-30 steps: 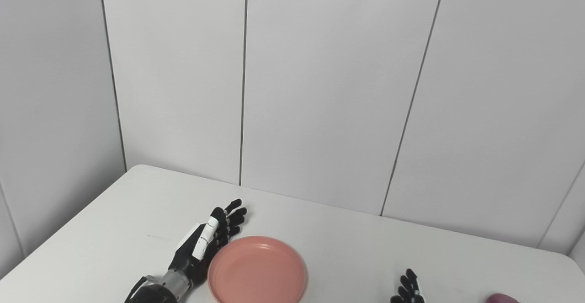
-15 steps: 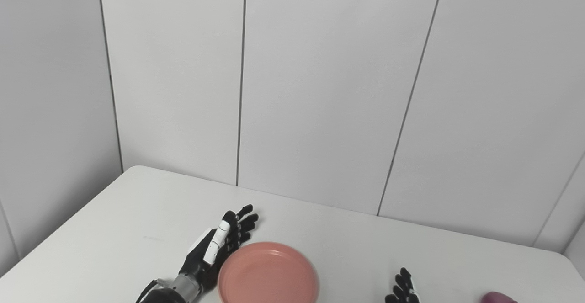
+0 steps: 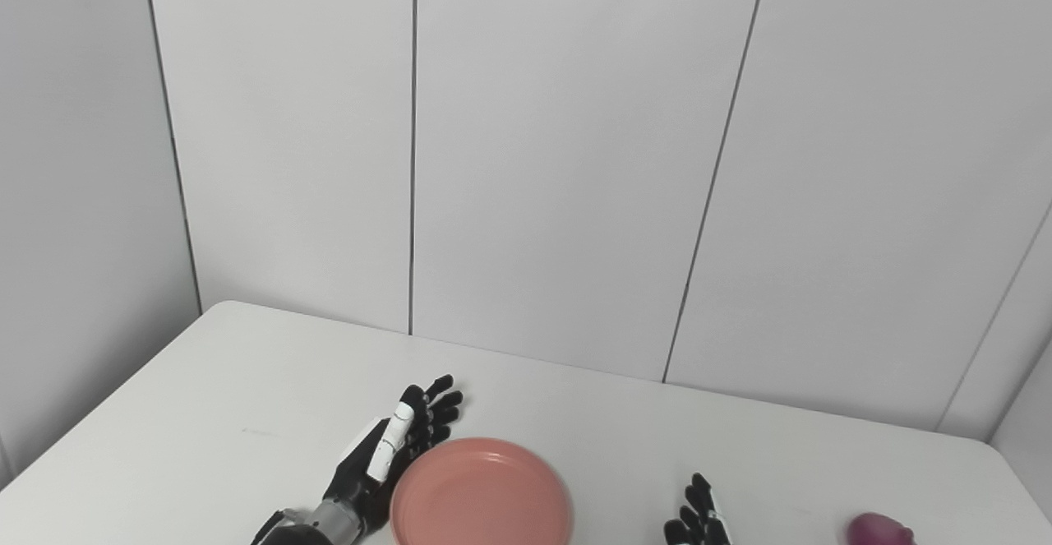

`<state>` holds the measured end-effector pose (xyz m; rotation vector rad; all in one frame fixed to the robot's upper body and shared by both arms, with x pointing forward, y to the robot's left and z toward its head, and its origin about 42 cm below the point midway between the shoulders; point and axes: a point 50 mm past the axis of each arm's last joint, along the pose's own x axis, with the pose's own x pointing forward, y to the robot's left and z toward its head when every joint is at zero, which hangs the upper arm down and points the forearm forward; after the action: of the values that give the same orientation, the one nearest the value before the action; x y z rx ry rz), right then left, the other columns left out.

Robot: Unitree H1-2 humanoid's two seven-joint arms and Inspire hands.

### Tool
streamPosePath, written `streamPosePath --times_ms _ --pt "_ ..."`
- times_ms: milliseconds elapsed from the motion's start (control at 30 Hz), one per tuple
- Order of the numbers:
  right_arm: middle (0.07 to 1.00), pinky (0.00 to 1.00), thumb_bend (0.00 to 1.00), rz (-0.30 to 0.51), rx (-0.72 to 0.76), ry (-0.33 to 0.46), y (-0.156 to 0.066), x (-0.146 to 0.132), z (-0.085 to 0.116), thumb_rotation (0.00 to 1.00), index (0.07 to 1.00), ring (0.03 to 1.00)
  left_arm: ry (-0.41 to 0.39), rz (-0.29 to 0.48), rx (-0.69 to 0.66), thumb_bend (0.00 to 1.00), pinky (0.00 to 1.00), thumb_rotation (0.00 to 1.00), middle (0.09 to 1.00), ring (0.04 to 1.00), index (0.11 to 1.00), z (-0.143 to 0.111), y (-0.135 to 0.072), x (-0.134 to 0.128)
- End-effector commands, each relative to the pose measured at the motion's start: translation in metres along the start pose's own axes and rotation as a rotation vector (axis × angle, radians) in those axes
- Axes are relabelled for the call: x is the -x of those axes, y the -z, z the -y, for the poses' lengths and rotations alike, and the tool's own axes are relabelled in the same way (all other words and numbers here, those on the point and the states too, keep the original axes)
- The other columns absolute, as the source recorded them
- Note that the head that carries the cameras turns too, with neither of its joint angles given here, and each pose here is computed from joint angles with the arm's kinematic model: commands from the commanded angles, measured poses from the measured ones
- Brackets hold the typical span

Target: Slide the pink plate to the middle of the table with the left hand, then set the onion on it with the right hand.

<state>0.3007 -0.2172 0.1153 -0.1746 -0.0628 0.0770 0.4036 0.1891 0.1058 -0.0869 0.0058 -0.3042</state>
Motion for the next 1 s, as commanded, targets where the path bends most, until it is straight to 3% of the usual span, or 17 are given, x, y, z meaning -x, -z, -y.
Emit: streamPosePath --times_ms 0,567,800,967 --pt "0.966 0.94 0.64 0.071 0.008 0.010 -0.020 -0.011 0.000 0.88 0.988 0.948 0.032 0.103 -0.041 0.87 1.00 0.99 0.945 0.964 0.942 0.009 -0.031 -0.021" --pt "0.975 0.95 0.66 0.065 0.013 0.002 -0.022 -0.013 -0.004 0.88 0.996 0.963 0.083 0.075 -0.044 0.89 1.00 0.97 0.960 0.988 0.952 0.019 -0.034 -0.018" --pt "0.968 0.94 0.65 0.073 0.016 0.003 -0.027 -0.016 -0.011 0.89 0.987 0.957 0.099 0.118 -0.067 0.88 1.00 0.98 0.960 0.989 0.953 0.004 -0.045 -0.016" --pt "0.968 0.95 0.67 0.067 0.018 0.002 -0.033 -0.020 -0.018 0.91 0.986 0.960 0.152 0.138 -0.083 0.87 1.00 0.98 0.970 0.993 0.974 -0.016 -0.057 -0.020"
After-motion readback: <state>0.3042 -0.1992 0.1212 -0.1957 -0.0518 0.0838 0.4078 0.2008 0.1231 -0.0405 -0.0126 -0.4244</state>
